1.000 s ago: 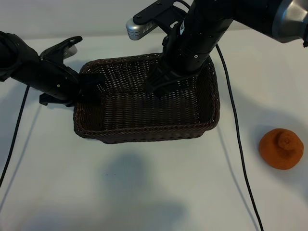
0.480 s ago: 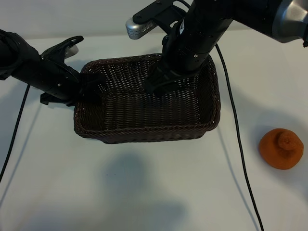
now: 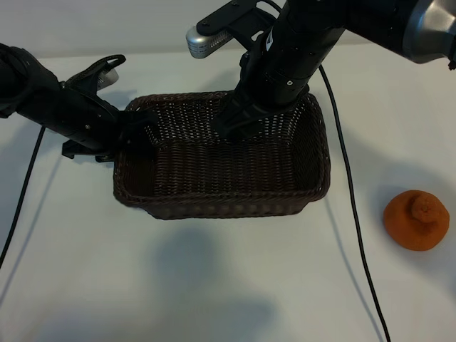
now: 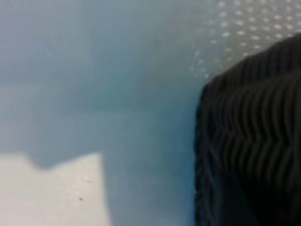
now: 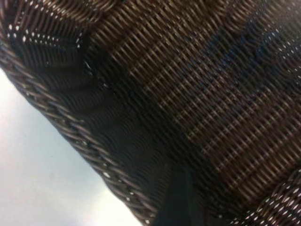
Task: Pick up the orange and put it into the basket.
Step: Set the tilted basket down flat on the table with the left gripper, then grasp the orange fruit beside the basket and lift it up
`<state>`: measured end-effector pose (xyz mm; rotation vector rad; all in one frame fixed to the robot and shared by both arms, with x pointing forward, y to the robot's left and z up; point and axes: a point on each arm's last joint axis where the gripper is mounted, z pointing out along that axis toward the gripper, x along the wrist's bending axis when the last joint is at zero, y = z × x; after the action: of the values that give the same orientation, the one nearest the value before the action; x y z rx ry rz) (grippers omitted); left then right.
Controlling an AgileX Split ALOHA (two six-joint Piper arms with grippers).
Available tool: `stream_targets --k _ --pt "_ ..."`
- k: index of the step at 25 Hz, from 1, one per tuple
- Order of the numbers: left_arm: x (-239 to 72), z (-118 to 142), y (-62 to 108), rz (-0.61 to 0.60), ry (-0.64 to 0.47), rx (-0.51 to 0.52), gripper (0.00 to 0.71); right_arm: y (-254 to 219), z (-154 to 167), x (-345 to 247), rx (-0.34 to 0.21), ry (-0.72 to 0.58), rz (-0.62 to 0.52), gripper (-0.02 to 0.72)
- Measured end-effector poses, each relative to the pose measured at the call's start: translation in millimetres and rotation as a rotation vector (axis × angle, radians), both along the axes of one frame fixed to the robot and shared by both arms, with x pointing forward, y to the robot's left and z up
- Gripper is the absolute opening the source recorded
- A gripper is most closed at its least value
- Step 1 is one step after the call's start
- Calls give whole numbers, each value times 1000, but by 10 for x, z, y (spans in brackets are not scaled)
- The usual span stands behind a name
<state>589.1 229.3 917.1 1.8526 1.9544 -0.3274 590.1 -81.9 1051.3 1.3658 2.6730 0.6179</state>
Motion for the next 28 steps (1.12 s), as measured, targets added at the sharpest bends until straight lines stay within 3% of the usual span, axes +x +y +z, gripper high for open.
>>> stream_targets --k 3,6,20,28 --pt "-9 1 -5 -3 9 -5 588 0 0 0 0 0 0 595" --pt "-17 60 -6 -5 -2 -8 640 0 0 0 0 0 0 595" --pt "-106 205 44 -11 35 47 620 0 0 0 0 0 0 595" --pt "-175 521 73 -31 -52 71 599 0 0 0 0 0 1 595"
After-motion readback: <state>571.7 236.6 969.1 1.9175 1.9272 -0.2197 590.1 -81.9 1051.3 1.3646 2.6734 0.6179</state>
